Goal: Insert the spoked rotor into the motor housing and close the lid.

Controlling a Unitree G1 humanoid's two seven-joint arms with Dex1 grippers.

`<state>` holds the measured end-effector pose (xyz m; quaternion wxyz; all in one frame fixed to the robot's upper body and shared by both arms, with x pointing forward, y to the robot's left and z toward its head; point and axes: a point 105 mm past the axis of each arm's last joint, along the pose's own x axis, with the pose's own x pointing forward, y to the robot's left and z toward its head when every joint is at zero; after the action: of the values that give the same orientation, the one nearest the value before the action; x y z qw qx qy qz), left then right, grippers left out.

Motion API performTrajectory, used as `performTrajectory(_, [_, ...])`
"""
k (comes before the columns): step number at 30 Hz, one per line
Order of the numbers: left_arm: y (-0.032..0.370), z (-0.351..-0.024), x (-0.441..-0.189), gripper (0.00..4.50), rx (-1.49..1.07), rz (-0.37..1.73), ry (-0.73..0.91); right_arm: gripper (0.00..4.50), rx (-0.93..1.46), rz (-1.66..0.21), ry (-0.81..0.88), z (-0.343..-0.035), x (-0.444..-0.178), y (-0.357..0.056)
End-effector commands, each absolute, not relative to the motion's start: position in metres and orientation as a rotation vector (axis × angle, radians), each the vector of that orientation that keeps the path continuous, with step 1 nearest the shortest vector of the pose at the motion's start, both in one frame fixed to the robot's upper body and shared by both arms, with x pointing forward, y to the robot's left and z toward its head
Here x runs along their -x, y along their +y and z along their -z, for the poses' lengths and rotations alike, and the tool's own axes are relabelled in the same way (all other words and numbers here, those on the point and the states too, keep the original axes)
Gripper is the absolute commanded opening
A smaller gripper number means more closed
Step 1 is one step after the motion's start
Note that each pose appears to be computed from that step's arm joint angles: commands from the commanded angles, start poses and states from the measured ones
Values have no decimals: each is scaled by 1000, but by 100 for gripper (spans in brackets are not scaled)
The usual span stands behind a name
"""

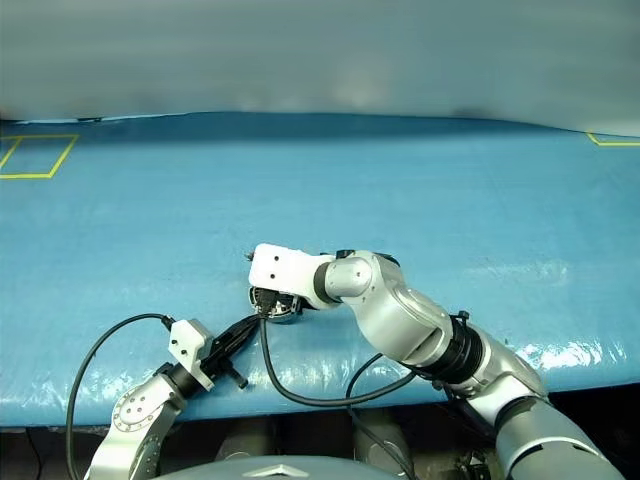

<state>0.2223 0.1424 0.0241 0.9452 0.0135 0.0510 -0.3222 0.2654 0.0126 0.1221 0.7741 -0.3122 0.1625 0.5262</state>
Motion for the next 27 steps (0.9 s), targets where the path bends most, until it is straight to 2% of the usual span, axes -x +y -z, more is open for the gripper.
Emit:
performTrajectory(1, [142,-28,-223,0,-34,661,82,67,495,-1128,301,-133,-262,21])
performTrajectory(3, [142,-29,-223,0,-36,662,81,1,382,-1115,263,-132,-263,28])
performTrajectory(7, [143,-29,-223,0,-39,663,84,1,242,-1015,258,-123,-272,29])
performTrajectory(15, [143,-30,-222,0,-44,669,90,1,202,-937,259,-108,-279,24])
performTrajectory(27, [144,-31,-221,0,-48,668,94,1,153,-931,323,-91,-269,25])
